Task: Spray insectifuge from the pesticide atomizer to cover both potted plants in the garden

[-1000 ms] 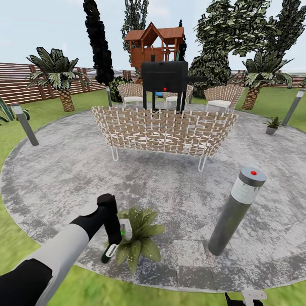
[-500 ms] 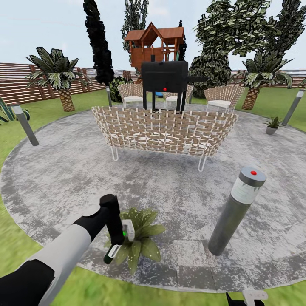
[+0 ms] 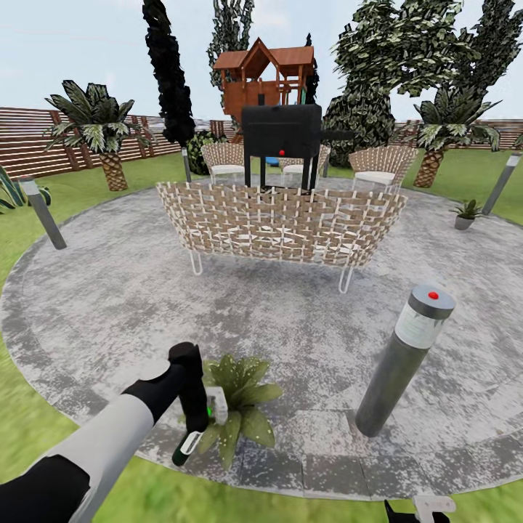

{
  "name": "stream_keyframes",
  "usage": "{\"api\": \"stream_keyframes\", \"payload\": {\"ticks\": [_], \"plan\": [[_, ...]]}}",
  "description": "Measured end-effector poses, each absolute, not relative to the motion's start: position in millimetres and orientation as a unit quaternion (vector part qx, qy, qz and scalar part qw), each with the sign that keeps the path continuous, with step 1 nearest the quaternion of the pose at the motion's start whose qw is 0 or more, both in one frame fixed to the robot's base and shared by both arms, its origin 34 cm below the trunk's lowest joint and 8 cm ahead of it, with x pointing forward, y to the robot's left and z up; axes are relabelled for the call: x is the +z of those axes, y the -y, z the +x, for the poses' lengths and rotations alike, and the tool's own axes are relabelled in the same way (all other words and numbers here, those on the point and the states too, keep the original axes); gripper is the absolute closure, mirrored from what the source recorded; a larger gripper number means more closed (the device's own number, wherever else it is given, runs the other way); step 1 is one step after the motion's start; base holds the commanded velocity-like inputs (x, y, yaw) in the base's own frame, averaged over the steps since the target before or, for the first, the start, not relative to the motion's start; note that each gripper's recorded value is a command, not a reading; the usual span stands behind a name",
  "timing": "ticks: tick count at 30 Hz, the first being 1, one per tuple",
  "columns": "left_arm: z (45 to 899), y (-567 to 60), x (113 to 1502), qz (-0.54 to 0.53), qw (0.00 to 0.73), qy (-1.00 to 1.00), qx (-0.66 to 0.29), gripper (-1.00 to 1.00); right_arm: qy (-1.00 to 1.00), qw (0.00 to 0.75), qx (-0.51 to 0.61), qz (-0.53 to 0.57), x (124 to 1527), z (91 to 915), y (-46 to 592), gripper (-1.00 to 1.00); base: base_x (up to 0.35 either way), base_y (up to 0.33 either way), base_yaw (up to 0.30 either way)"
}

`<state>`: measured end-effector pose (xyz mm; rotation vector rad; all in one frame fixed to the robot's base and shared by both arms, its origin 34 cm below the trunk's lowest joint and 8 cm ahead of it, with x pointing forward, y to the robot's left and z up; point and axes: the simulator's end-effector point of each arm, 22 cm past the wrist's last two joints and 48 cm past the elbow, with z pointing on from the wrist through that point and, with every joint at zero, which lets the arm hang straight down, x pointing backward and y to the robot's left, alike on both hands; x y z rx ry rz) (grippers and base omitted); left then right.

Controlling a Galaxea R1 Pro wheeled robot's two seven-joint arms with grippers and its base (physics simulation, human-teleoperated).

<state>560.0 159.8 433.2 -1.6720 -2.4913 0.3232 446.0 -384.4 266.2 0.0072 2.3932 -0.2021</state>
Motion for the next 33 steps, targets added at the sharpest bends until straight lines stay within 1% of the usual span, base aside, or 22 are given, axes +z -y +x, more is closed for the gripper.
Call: {"api": "stream_keyframes", "payload": {"ticks": [8, 11, 17, 19, 20, 24, 33], "plan": [[559, -144, 436, -0.555, 0.056, 0.822, 0.115, 1.0, -0.929, 0.362, -0.078, 0.003, 266, 446, 384, -1.0, -0.003, 0.0, 0.0], [560, -144, 436, -0.554, 0.055, 0.823, 0.115, 1.0, -0.929, 0.361, -0.078, 0.003, 266, 446, 384, -1.0, -0.195, 0.045, 0.0], [561, -144, 436, -0.555, 0.053, 0.823, 0.112, 1.0, -0.929, 0.361, -0.08, 0.004, 266, 446, 386, -1.0, -0.194, 0.246, 0.0], [568, -141, 442, -0.559, 0.04, 0.821, 0.109, 1.0, -0.929, 0.361, -0.079, 0.004, 266, 446, 386, -1.0, -0.061, 0.297, -0.057], [576, -136, 450, -0.563, 0.028, 0.82, 0.105, 1.0, -0.929, 0.362, -0.079, 0.004, 266, 446, 386, -1.0, -0.01, 0.304, -0.214], [581, -132, 456, -0.564, 0.021, 0.819, 0.104, 1.0, -0.929, 0.362, -0.079, 0.004, 266, 446, 386, -1.0, 0.07, 0.306, -0.266], [588, -117, 467, -0.573, 0.01, 0.813, 0.106, 1.0, -0.929, 0.362, -0.081, 0.004, 267, 446, 387, -1.0, 0.174, 0.276, -0.284]]}}
